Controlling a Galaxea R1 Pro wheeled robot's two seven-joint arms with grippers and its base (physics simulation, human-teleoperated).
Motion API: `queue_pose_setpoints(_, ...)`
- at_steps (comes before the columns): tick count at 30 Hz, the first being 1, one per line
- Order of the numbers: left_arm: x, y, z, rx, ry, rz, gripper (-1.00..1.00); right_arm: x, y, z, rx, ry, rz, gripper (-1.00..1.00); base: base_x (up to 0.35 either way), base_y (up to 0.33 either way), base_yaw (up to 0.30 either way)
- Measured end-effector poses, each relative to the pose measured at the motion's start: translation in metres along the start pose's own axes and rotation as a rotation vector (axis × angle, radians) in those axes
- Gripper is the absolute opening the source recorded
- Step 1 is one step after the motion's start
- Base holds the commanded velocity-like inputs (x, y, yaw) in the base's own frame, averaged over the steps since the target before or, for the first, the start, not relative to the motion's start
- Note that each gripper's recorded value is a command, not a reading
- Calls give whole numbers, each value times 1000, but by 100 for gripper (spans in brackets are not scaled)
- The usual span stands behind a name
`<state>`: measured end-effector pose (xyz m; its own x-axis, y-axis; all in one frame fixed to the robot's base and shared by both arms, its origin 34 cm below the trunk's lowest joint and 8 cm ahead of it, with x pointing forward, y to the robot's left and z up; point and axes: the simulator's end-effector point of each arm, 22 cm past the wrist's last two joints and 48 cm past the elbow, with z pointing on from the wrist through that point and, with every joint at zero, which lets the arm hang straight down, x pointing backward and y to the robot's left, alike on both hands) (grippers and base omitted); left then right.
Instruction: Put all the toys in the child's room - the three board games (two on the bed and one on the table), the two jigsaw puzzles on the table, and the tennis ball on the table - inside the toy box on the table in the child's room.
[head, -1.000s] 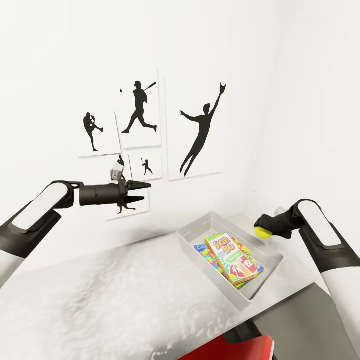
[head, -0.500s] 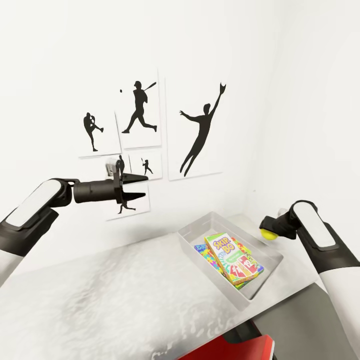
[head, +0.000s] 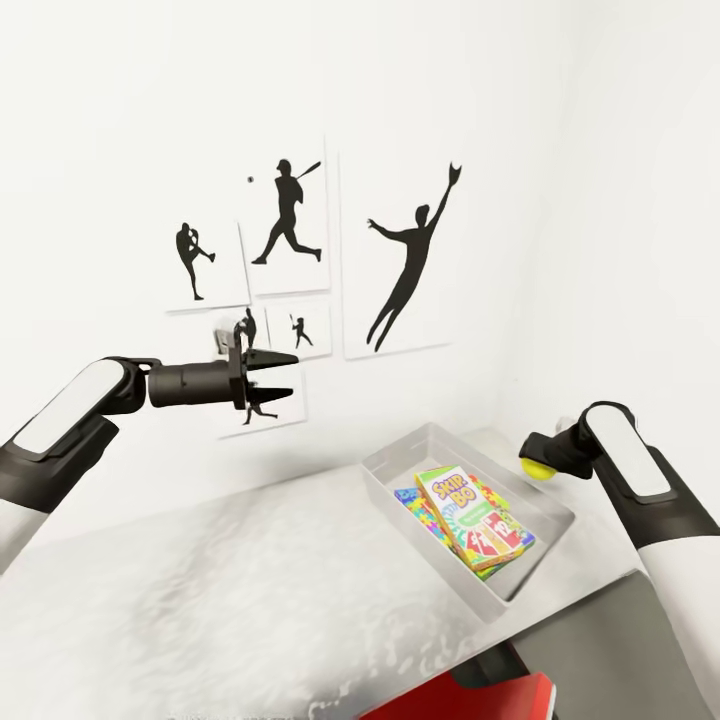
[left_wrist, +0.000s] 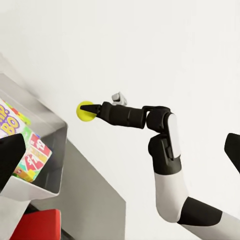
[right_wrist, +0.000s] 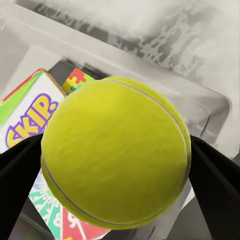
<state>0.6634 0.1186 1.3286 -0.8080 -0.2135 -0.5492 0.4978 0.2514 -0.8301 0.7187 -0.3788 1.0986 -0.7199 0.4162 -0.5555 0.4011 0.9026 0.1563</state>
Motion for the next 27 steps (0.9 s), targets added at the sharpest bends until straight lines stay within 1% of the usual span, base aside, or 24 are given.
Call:
queue_pose_setpoints(7, 1, 7, 3, -3, 5, -9, 100, 1, -1, 5, 5, 10, 4, -100, 0, 0, 148)
queue_pose_setpoints(13, 2, 13, 4, -8, 9, -17, 100, -21, -2, -1, 2, -19, 17, -100, 0, 0, 21)
queue_pose_setpoints(17, 3, 17, 5, -10, 11, -24, 100, -29, -14, -1, 21, -26, 24, -100, 0, 0, 1)
queue_pose_setpoints(22, 4, 23, 7, -14, 14, -31, 100, -22, -29, 13, 53, 14, 42, -100, 0, 0, 0)
queue_pose_setpoints(24, 4, 25, 7, -13, 14, -34, 100, -17, -39, 23, 77, 53, 61, -100, 0, 0, 0)
queue_pose_setpoints(27, 4, 28, 8, -15, 16, -39, 100, -12, -44, 30, 89, 75, 69, -100, 0, 0, 0)
